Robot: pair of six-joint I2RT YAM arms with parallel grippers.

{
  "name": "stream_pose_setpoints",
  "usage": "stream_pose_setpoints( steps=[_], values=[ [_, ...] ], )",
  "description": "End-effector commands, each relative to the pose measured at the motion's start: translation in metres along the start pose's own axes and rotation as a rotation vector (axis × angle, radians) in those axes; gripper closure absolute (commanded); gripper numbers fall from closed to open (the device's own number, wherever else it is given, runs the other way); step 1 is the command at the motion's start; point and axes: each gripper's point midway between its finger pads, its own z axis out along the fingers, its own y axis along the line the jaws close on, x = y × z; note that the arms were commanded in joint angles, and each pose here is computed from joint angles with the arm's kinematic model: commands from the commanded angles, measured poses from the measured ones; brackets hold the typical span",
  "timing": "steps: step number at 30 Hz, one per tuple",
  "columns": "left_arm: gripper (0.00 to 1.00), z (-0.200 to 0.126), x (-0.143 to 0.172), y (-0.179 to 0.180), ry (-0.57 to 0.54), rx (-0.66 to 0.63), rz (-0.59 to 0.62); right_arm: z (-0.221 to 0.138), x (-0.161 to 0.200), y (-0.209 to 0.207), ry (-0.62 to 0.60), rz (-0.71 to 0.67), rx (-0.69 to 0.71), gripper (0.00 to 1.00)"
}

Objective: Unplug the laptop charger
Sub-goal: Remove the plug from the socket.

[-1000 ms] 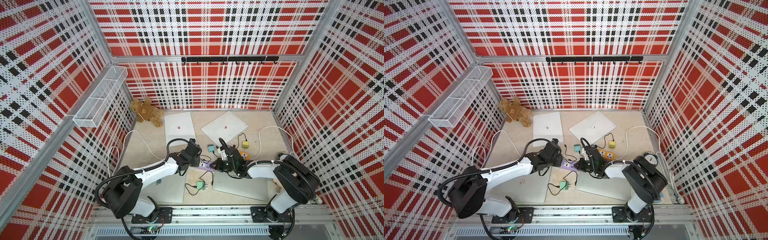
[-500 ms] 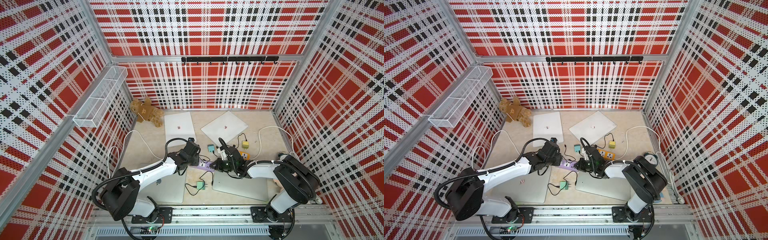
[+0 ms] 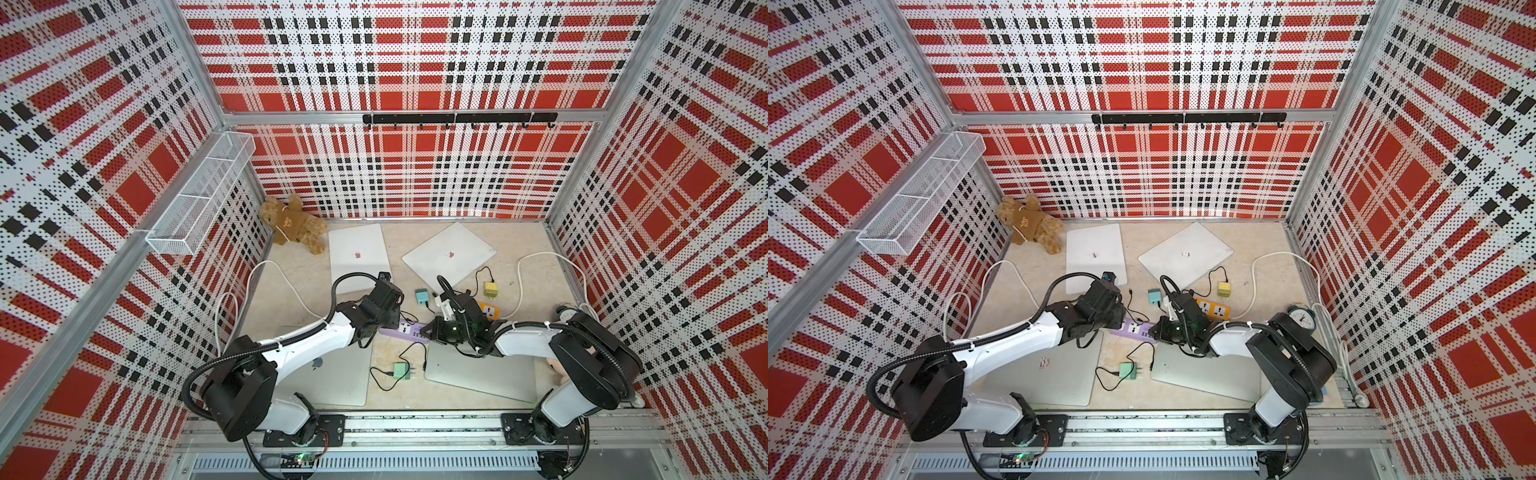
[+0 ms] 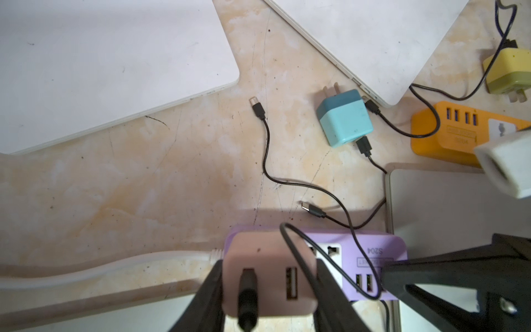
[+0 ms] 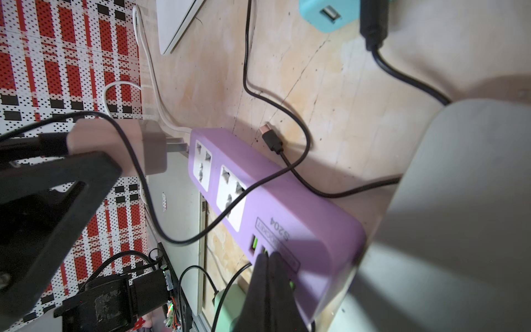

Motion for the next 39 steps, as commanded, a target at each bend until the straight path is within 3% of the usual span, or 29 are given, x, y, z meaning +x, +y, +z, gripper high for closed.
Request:
stream_pose_setpoints(
  steps=[1, 18, 29, 39],
  values=[
    [0.77, -0.009, -0.016, -0.007, -0.044, 0.003, 0.010, -0.006, -0.003, 0.003, -0.020, -0.018, 0.024, 1.00],
    [0.77, -0.010, -0.025, -0.010, -0.031, -0.020, 0.043, -0.031, -0.018, 0.019, -0.096, -0.061, 0.031, 0.99],
    [0.76, 0.006, -0.023, 0.026, 0.087, -0.186, 0.126, -0.037, -0.021, 0.008, -0.114, -0.067, 0.061, 0.99],
    [0.76, 0.019, -0.020, 0.044, 0.208, -0.312, 0.347, -0.040, -0.026, 0.003, -0.121, -0.075, 0.070, 0.99]
  ],
)
